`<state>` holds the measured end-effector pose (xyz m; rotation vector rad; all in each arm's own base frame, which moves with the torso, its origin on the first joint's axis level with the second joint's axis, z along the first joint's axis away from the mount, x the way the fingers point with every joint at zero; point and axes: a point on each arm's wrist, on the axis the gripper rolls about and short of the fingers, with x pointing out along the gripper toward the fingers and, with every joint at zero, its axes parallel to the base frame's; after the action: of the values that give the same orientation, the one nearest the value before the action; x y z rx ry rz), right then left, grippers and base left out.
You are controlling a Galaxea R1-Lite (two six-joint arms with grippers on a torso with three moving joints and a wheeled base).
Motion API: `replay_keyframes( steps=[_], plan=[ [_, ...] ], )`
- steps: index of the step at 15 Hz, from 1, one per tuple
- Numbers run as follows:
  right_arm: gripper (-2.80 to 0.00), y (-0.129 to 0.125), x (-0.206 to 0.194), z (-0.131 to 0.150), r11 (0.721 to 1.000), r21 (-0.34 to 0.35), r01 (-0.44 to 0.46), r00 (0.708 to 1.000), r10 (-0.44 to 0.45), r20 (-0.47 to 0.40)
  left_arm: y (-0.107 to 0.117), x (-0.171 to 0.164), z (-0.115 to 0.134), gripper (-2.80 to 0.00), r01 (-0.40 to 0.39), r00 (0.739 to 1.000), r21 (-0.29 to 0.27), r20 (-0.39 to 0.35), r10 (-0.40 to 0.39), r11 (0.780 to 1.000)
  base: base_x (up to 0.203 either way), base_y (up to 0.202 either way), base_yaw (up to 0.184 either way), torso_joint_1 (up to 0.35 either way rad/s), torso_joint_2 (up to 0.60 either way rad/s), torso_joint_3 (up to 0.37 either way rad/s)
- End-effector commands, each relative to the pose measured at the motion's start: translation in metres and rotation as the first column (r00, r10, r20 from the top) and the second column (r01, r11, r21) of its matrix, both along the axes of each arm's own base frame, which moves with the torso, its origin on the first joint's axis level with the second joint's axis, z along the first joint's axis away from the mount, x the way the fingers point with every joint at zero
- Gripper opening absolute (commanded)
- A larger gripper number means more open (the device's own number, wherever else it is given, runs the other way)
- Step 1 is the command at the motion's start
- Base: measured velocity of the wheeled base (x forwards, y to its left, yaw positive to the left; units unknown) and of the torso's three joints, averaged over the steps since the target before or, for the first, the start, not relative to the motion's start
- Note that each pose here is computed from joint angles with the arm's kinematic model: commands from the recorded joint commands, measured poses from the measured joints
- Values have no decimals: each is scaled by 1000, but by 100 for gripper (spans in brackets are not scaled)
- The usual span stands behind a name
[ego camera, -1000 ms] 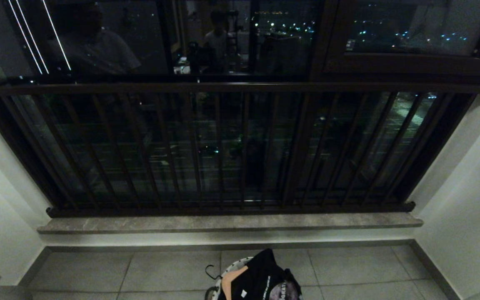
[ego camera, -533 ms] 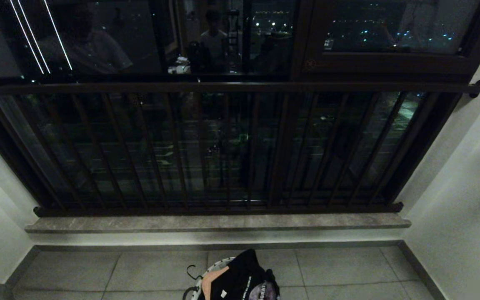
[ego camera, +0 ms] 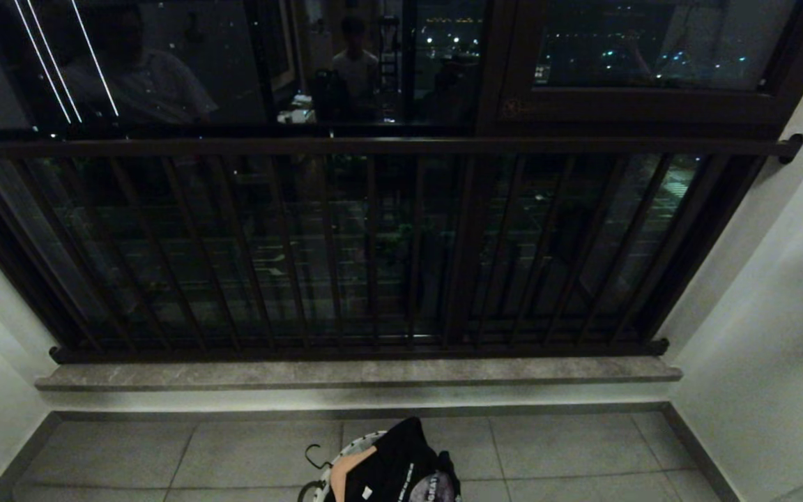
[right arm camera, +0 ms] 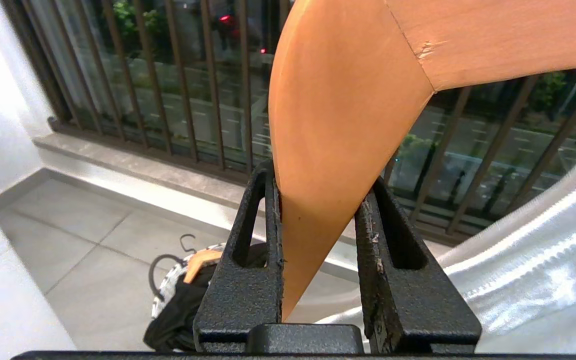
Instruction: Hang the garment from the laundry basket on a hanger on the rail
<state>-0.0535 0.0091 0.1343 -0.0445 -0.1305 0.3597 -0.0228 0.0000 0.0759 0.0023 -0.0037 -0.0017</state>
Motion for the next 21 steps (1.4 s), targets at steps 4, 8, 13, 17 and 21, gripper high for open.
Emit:
replay_keyframes(
  steps=[4, 8, 13, 17, 21],
  plan=[
    [-280, 0, 0, 0, 1000, -1, -4, 1000, 4, 0, 0, 0, 0, -280, -2, 1000, -1, -1, 2, 1000, 25, 0, 1, -2, 1, 1],
    [-280, 0, -2, 4, 1000, -9, -2, 1000, 3, 18, 0, 0, 0, -280, -2, 1000, -1, -2, 2, 1000, 175, 0, -1, 7, 5, 2],
    [-280, 1, -8, 39, 1000, 14, -27, 998, 26, 50, 0, 0, 0, -280, -2, 1000, -1, -2, 2, 1000, 0, 0, 0, 0, 0, 0],
    [-280, 3, 31, 91, 972, 159, -172, 983, 180, -36, 0, 0, 0, -280, -2, 1000, -1, -2, 2, 1000, 0, 0, 0, 0, 0, 0],
    [-280, 6, 85, 139, 882, 245, -402, 911, 411, 15, 0, 0, 0, -280, -2, 1000, 1, -2, 2, 1000, 0, 0, 0, 0, 0, 0]
  ],
)
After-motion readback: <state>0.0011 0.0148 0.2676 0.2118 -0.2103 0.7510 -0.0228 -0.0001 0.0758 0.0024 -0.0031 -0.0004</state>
